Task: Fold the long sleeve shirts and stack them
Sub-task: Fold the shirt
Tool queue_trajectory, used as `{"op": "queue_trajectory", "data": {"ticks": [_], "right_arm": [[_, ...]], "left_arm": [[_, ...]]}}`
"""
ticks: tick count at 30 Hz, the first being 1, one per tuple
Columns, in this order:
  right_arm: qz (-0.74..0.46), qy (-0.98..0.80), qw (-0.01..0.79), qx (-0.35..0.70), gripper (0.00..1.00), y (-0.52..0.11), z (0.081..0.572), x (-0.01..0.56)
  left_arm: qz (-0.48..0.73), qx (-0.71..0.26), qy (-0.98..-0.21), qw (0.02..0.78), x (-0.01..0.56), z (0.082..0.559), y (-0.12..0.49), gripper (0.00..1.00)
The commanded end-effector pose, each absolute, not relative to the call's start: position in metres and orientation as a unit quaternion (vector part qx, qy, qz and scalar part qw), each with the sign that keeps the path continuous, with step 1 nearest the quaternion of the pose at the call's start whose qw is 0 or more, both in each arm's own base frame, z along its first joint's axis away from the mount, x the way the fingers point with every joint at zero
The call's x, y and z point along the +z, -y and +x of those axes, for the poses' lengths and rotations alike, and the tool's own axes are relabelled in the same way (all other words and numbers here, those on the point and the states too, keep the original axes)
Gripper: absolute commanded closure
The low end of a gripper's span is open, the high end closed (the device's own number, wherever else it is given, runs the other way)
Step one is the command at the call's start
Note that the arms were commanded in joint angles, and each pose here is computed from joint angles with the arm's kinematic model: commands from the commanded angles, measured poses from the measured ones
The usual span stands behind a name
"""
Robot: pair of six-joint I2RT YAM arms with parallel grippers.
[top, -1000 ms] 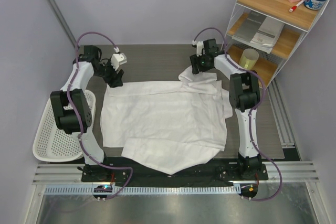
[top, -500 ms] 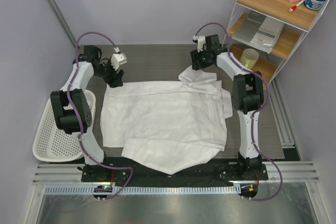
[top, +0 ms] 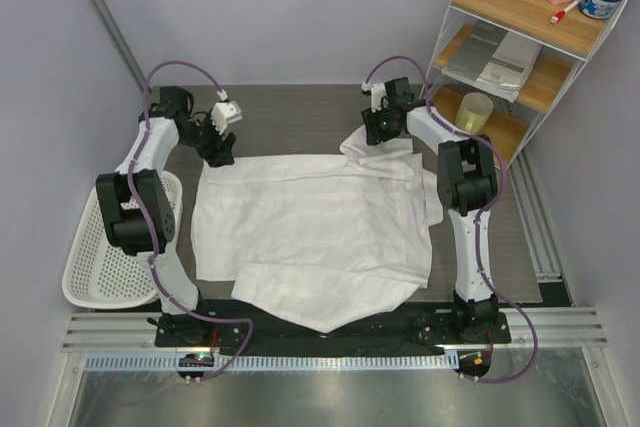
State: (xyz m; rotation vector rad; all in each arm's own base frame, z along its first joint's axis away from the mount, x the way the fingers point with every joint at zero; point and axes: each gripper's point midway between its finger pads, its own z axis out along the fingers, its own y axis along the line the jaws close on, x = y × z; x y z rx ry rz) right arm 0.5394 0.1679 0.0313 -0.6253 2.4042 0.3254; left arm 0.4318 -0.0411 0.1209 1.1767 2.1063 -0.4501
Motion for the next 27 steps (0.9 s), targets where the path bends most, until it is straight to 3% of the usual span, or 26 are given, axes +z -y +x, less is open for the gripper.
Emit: {"op": "queue_trajectory", "data": {"ticks": [1,2,3,6,15,20,23,27], "right_arm": [[-0.244,-0.914,0.301,0.123,0.66,-0.168,0.534,0.018],[-0.244,-0.914,0.299,0.123,0.72,-0.168,0.533,0.017],[-0.245,-0.915,0.297,0.125,0.84,-0.169,0.532,0.018],[-0.247,-0.91,0.307,0.132,0.99,-0.171,0.531,0.033],[-0.223,-0.873,0.391,0.19,0.99,-0.186,0.53,0.15],[-0.187,-0.861,0.408,0.238,0.99,-0.195,0.508,0.202],[-0.145,-0.862,0.401,0.274,0.99,-0.199,0.485,0.223],[-0.08,-0.861,0.387,0.319,0.99,-0.201,0.453,0.235]], "left_arm": [[0.454,-0.166,-0.8,0.355,0.135,0.441,0.041,0.34],[0.454,-0.167,-0.801,0.354,0.135,0.44,0.041,0.34],[0.454,-0.166,-0.8,0.355,0.136,0.441,0.041,0.34],[0.454,-0.166,-0.799,0.357,0.139,0.44,0.042,0.34],[0.438,-0.182,-0.79,0.389,0.176,0.445,0.055,0.34],[0.427,-0.165,-0.769,0.446,0.22,0.444,0.077,0.34],[0.407,-0.156,-0.741,0.511,0.266,0.44,0.105,0.31],[0.405,-0.152,-0.706,0.56,0.294,0.415,0.153,0.16]]}}
